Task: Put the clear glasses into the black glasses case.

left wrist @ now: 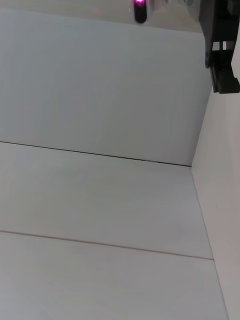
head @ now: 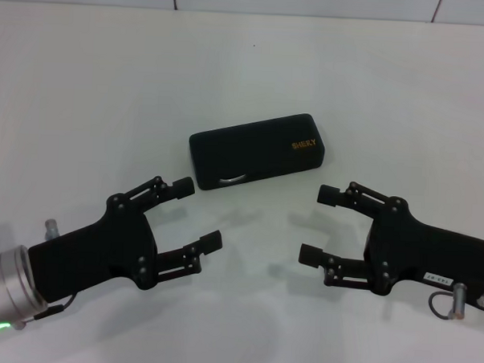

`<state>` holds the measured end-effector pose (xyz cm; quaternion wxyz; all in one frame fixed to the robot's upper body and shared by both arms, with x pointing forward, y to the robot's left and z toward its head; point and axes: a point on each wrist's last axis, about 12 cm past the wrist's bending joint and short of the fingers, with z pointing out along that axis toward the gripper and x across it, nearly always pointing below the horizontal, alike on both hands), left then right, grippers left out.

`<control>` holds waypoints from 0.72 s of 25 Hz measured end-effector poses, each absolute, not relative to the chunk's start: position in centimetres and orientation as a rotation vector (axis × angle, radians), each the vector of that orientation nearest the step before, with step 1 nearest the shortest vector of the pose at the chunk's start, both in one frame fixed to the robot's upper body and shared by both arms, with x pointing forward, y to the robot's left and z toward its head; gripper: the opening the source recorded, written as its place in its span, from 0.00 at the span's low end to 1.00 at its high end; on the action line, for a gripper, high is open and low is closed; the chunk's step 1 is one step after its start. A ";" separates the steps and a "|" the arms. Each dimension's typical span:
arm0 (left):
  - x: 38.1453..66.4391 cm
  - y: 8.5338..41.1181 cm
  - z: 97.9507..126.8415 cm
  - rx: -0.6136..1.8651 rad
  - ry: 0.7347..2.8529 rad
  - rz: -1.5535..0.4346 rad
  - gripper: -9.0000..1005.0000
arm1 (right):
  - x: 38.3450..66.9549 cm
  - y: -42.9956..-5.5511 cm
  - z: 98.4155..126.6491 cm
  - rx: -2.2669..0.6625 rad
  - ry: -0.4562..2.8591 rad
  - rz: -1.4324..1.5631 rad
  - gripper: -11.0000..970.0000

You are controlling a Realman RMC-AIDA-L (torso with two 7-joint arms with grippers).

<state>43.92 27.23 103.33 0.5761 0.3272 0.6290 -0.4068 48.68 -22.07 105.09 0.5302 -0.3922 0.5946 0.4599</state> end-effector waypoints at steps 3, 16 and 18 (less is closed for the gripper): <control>43.9 27.2 103.3 0.766 1.473 -0.953 0.86 | 48.7 -22.1 105.1 -0.937 1.418 1.098 0.91; 43.9 27.2 103.3 0.768 1.473 -0.954 0.86 | 48.7 -22.1 105.1 -0.935 1.420 1.098 0.91; 43.9 27.2 103.3 0.767 1.473 -0.954 0.86 | 48.7 -22.1 105.1 -0.935 1.420 1.098 0.91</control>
